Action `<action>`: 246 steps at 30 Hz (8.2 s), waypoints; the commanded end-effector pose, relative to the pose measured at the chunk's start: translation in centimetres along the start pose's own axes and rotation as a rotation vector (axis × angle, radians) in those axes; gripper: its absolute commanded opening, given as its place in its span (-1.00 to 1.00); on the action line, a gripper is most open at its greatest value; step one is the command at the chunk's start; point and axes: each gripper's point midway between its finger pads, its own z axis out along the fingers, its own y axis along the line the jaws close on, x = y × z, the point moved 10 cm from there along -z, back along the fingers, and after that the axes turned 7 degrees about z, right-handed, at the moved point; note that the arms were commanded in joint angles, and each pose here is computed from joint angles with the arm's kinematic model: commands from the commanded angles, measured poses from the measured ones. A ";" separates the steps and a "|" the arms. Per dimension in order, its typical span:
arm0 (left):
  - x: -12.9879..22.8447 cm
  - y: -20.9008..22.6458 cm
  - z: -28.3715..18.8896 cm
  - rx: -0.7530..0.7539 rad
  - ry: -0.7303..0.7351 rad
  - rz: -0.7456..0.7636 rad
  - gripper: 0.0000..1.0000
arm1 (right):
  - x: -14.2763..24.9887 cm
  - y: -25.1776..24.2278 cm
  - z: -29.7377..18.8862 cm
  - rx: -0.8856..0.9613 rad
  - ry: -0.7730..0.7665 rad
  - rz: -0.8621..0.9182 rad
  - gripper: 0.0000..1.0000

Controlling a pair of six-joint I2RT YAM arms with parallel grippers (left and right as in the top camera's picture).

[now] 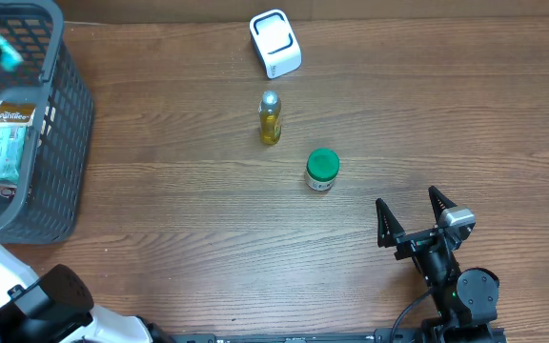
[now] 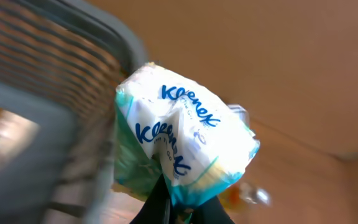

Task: Scan the item barcode
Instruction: 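Carry the tissue pack out and lower it near the jar, then set the tissue pack upright beside the jar and open the left gripper, then withdraw the left gripper back toward the basket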

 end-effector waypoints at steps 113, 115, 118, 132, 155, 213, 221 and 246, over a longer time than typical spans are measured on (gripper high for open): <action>35.9 -18.1 23.1 0.030 0.747 0.354 0.99 | 0.2 -0.2 0.0 0.012 -0.004 0.003 1.00; 35.9 -18.0 23.1 0.035 0.749 0.370 1.00 | 0.2 -0.2 0.0 0.012 -0.004 0.003 1.00; 35.9 -18.1 23.1 0.035 0.746 0.382 0.49 | 0.2 -0.2 0.0 0.012 -0.004 0.003 1.00; 38.0 -19.8 22.7 -0.108 0.684 0.454 0.20 | 0.2 -0.2 0.0 0.012 -0.004 0.003 1.00; 40.2 -19.5 24.5 -0.156 0.695 0.428 -0.51 | 0.2 -0.2 0.0 0.012 -0.004 0.003 1.00; 2.6 -9.4 -0.7 -0.526 -0.028 0.193 0.16 | 0.2 -0.2 0.0 0.012 -0.004 0.003 1.00; -0.7 -3.3 -5.0 -0.731 -0.220 0.133 0.37 | 0.2 -0.2 0.0 0.012 -0.004 0.003 1.00; 4.3 17.4 11.3 -0.867 0.560 0.310 0.64 | 0.2 -0.2 0.0 0.012 -0.004 0.003 1.00</action>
